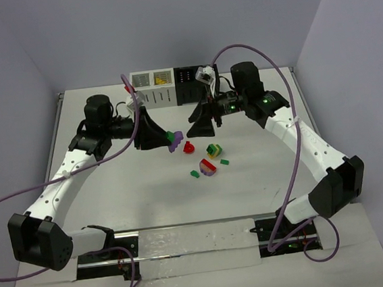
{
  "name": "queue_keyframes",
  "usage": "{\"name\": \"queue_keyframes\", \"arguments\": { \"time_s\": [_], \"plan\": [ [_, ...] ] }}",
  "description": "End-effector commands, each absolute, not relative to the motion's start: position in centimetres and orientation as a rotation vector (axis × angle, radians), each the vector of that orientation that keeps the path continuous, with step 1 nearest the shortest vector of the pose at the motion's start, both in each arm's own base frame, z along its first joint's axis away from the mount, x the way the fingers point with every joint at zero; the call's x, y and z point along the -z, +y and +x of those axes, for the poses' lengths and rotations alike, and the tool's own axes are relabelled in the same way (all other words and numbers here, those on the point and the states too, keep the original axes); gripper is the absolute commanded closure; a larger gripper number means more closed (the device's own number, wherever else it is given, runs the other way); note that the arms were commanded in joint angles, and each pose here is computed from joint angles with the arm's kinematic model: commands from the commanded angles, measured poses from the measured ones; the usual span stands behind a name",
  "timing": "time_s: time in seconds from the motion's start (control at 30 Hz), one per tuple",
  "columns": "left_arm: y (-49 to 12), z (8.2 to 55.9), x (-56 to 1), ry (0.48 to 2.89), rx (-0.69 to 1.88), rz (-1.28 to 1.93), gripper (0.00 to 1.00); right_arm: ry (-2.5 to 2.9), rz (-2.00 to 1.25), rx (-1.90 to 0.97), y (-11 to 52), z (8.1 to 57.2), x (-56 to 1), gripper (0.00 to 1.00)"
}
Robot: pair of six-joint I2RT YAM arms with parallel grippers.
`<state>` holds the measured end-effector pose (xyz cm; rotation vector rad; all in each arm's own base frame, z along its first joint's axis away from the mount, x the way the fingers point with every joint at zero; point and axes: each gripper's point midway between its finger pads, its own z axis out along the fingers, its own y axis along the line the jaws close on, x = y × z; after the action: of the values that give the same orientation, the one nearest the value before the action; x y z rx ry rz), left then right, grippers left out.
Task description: Sort the legos into containers by color
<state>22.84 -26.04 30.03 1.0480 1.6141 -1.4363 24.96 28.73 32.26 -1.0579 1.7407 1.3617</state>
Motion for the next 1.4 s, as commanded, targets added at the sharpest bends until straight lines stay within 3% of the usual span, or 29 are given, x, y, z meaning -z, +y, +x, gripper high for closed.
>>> {"name": "queue_keyframes", "arguments": {
  "time_s": [0.0, 0.23, 0.43, 0.87, 1.1, 1.27, 1.37],
  "plan": [
    [-26.0, 21.3, -32.3, 1.459, 1.488, 1.156, 1.00, 1.640, -1.167, -1.407, 29.9, 22.7, -34.2, 0.10],
    [-26.0, 21.1, -32.5, 1.445, 1.509, 1.159, 1.00, 1.714, -1.201, -1.349, 31.2, 22.7, -32.2, 0.10],
    [-26.2, 21.2, -32.3, 1.461, 1.507, 1.149, 1.00, 1.758, -1.194, -1.318, 32.2, 23.3, -31.6, 0.19],
    [-26.5, 21.6, -31.3, 1.487, 1.500, 1.150, 1.00, 1.714, -1.239, -1.338, 33.0, 22.3, -32.6, 0.27],
    [-26.5, 21.7, -31.2, 1.488, 1.491, 1.151, 1.00, 1.717, -1.267, -1.347, 33.0, 21.9, -32.1, 0.52],
    [-26.5, 22.2, -31.2, 1.501, 1.470, 1.137, 1.00, 1.706, -1.295, -1.356, 32.9, 21.5, -31.9, 0.92],
    [-26.2, 23.4, -30.8, 1.523, 1.396, 1.112, 1.00, 1.724, -1.285, -1.313, 32.6, 21.7, -31.4, 1.00]
  ]
}}
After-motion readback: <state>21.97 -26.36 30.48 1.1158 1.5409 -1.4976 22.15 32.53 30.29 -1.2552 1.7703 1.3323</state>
